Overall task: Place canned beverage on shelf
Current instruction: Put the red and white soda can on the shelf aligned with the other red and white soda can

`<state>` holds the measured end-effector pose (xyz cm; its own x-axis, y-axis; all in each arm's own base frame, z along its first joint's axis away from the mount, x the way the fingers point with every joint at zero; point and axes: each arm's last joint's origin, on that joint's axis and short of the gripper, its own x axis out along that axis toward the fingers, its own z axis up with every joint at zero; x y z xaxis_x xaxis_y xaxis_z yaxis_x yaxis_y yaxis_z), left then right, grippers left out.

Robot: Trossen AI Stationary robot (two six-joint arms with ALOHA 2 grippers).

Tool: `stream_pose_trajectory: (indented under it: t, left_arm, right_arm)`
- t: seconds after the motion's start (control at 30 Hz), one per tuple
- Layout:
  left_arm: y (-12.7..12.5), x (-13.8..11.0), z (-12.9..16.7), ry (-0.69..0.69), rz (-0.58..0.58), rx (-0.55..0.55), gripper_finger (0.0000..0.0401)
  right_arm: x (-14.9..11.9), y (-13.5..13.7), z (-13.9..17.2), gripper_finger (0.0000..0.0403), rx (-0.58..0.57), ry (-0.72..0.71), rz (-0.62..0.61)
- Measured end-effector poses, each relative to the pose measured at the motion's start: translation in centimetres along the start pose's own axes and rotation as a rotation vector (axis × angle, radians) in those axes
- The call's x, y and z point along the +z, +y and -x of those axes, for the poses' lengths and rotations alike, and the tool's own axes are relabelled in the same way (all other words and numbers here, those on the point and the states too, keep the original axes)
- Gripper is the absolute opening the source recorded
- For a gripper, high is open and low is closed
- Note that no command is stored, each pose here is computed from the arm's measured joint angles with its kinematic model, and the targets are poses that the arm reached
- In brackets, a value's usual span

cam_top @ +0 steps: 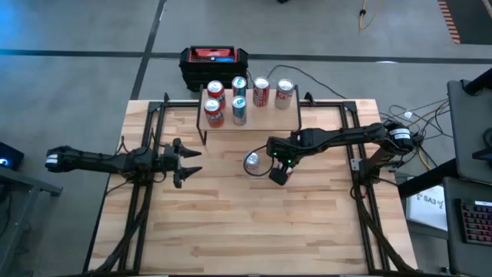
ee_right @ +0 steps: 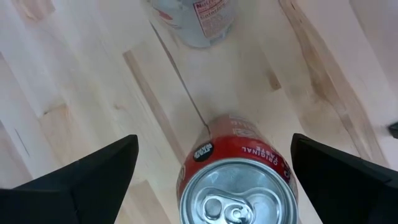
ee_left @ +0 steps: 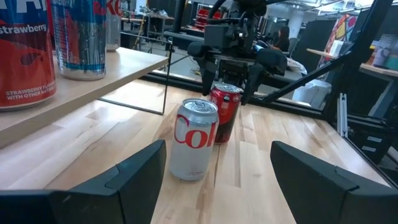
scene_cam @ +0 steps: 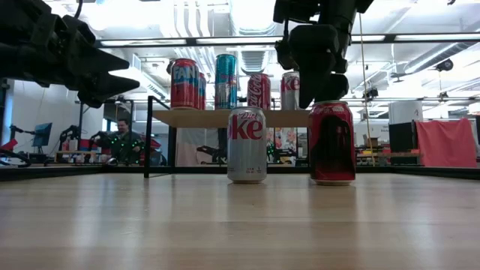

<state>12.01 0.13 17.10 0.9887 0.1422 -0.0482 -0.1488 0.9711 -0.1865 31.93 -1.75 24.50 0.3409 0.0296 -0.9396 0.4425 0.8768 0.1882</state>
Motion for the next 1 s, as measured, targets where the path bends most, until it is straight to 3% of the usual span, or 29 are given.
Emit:
stream_pose_trajectory:
  t: [1.0]
  left_arm:
    - [0.01, -0.07, -0.05, 0.006, -0.001, 0.001, 0.0275]
  right_arm:
    - [0.10, -0.18, -0.01, 0.0400, -0.002, -0.001, 0.025]
